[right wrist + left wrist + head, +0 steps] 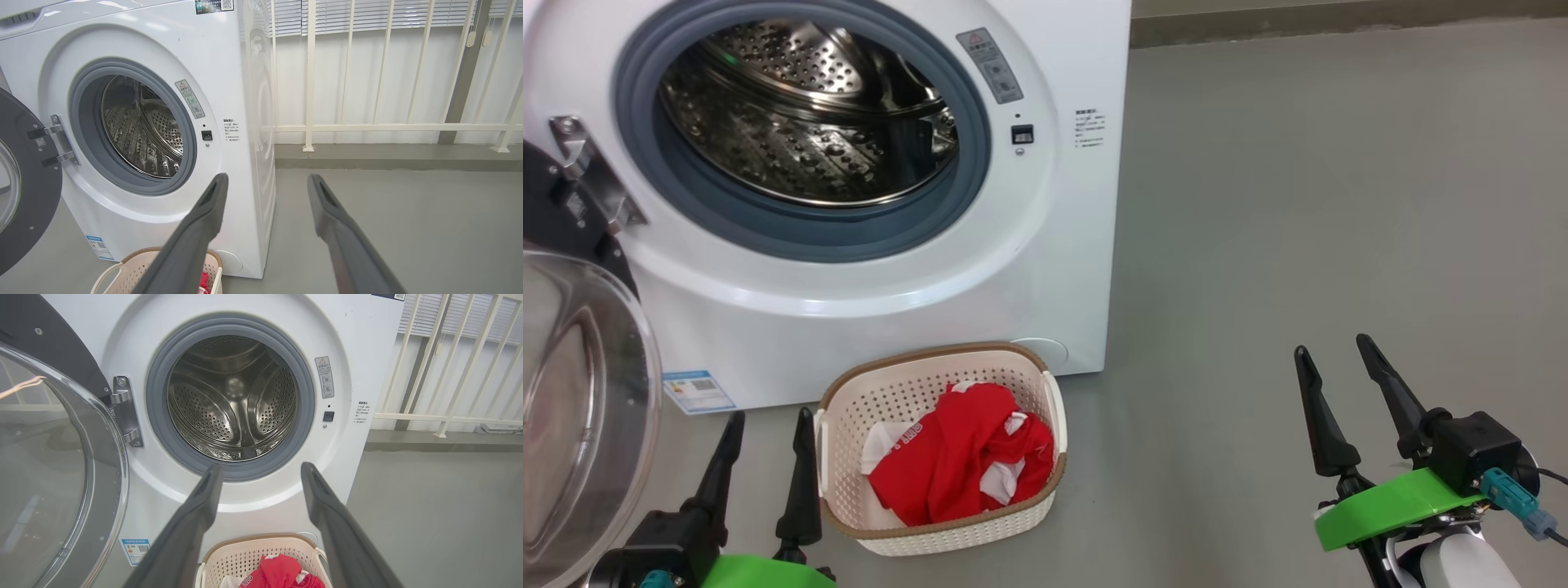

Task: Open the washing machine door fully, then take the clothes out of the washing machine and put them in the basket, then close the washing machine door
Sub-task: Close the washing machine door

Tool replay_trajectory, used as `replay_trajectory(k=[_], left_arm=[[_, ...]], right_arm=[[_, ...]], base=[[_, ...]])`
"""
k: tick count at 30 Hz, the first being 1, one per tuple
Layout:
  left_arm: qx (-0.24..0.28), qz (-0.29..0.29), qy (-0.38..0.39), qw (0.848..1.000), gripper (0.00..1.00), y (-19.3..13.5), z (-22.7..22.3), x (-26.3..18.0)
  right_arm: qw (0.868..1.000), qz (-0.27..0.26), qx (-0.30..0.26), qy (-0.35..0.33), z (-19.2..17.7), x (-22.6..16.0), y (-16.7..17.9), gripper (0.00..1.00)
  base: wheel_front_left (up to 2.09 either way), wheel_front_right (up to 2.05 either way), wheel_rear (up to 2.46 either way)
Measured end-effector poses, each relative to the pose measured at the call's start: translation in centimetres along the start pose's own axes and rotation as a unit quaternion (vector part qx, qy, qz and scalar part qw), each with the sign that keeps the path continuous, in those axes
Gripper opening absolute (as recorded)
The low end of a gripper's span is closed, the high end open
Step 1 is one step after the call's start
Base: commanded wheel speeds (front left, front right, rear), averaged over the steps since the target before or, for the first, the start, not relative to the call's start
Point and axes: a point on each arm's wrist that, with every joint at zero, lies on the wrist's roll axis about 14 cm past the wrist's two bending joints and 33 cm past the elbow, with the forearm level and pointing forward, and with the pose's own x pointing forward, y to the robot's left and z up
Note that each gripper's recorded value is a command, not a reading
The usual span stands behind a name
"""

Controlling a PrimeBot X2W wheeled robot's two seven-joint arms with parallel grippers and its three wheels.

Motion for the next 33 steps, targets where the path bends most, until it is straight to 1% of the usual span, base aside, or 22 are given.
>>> replay_trajectory(k=[8,15,23,33], left_arm=[[0.007,0.031,-0.010,0.999,1.00,1.7,0.8,-1.0],[0.014,0.068,-0.019,0.997,1.00,3.9,1.6,-2.4],[0.025,0.113,-0.030,0.993,1.00,6.6,2.6,-4.6],[0.046,0.172,-0.039,0.983,1.00,9.8,3.7,-8.1]], right_arm=[[0.999,0.028,0.004,0.014,-1.0,0.4,1.9,1.00],[0.998,0.067,0.009,0.020,-1.6,1.4,4.6,1.00],[0.992,0.121,0.015,0.031,-2.5,2.5,8.4,1.00],[0.982,0.181,0.022,0.038,-3.2,3.3,12.9,1.00]], base=[[0.00,0.00,0.00],[0.00,0.00,0.00],[0.00,0.00,0.00],[0.00,0.00,0.00]])
